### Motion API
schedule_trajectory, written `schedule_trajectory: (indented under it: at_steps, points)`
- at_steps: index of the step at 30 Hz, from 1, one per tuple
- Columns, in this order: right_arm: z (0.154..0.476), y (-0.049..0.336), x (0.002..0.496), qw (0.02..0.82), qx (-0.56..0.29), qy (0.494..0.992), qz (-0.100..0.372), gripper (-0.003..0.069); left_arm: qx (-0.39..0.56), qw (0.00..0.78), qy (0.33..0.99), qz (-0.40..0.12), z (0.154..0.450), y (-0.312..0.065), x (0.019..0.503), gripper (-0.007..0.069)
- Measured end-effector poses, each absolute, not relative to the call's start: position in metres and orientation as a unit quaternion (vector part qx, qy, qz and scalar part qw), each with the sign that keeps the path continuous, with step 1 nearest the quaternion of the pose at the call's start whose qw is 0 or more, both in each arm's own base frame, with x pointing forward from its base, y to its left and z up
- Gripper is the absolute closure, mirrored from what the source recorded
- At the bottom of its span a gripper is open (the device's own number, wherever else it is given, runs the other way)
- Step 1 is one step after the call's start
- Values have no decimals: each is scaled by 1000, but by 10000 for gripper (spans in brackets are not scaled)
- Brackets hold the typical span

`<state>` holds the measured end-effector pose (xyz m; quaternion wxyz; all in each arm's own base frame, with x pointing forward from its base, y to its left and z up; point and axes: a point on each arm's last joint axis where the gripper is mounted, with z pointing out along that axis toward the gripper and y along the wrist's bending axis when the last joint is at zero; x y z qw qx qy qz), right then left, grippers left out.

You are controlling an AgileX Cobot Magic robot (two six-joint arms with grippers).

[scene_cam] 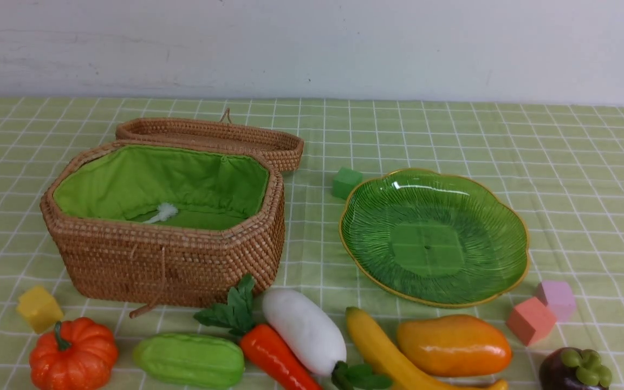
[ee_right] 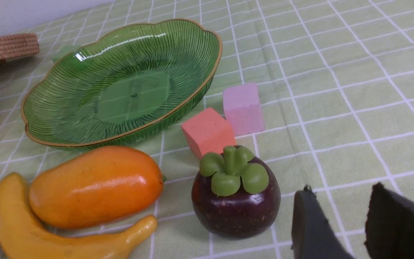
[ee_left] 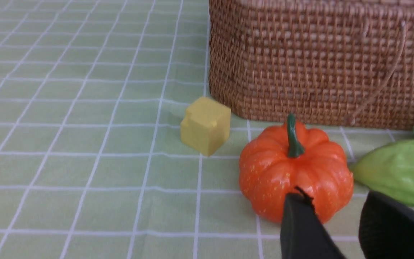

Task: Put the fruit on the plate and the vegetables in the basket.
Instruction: Use the left arm to grab a pumpkin and put it into the left basket

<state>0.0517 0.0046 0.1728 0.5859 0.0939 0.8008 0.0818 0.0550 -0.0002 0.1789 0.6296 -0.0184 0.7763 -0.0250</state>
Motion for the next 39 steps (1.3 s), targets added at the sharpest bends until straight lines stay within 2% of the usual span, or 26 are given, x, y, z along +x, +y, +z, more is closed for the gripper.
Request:
schedule_trajectory:
  at_steps: [5,15,18,20,23,25,27,29,35,39]
  points:
    - [173,5,52,586,94,801,82,419,-16,669,742,-31,188,-1,57,386]
    - [173,5,52,586,94,801,82,419,-9,681,732,-24,191,-1,57,386]
    - [173,5,52,586,94,801,82,419,-9,702,711,-29,197,-1,57,386]
    - [173,5,52,586,94,801,82,419,-32,725,686,-59,203,-2,57,386]
    - [173,5,52,586,94,801,82,419,-113,766,612,-164,218,-1,55,386]
    - [173,5,52,586,94,801,82,419,-144,790,556,-213,229,0,52,386]
    - [173,5,52,586,94,801,82,419,-153,813,507,-242,238,1,48,386]
    - [173,5,52,586,94,801,82,419,-154,819,492,-250,242,2,46,386]
    - [173,5,52,586,94,801,82,419,-111,842,473,-233,302,-1,28,386]
    - [173,5,52,586,94,801,82,419,-100,841,489,-210,356,-1,18,386]
